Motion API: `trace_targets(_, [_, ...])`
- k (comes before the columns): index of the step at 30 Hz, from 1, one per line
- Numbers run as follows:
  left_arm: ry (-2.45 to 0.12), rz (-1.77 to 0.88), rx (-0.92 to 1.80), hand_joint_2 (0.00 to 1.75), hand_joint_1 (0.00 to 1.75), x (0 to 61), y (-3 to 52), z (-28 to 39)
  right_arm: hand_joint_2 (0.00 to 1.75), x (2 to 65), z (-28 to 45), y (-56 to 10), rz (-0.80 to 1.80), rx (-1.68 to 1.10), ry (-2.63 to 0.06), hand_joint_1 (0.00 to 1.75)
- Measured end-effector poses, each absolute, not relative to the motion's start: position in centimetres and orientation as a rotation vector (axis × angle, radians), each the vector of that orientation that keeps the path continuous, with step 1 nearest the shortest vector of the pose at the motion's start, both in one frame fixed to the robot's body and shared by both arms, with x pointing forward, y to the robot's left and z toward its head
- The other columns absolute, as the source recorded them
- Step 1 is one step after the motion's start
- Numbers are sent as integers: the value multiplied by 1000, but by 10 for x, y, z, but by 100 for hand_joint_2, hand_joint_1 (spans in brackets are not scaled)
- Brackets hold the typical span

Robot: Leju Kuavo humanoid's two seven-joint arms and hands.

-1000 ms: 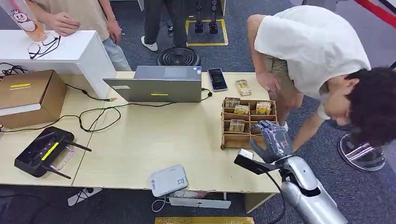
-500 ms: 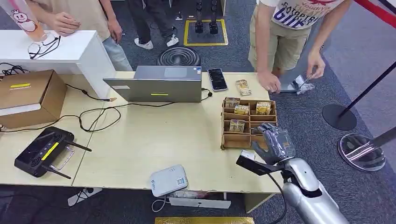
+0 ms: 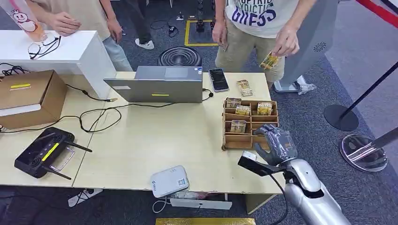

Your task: Pass the card to the sensor for recognition and then transmit it.

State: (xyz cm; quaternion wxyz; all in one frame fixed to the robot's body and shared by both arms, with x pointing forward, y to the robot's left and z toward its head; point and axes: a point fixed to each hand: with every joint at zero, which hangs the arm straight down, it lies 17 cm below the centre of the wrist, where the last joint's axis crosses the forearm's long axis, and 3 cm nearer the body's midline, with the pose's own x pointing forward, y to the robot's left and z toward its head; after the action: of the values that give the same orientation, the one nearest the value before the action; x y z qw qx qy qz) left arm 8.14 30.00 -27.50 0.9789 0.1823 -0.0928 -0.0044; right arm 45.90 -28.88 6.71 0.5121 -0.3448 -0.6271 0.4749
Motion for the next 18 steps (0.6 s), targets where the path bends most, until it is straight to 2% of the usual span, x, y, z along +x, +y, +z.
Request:
trace_targets(7, [-187,-12,367,0,0,81,300,-275,175,469,70,-290,1150,-826,-1507,91])
trace_targets(8, [-187,-12,367,0,0,81,301,-275,175,472,70,-291,1152,-826,-1506,96])
trace_targets(10, [-187,-12,368,0,0,81,301,-275,175,476,70,-293,1150,-825,-1504,94])
trace_targets(12, [-187,-12,369,0,0,81,302,-275,175,479,69,-295,1144,-821,-1501,99])
trace_targets(18, [-187,-11,369,0,0,81,302,-275,175,486,68,-301,1141,-825,-1487,98])
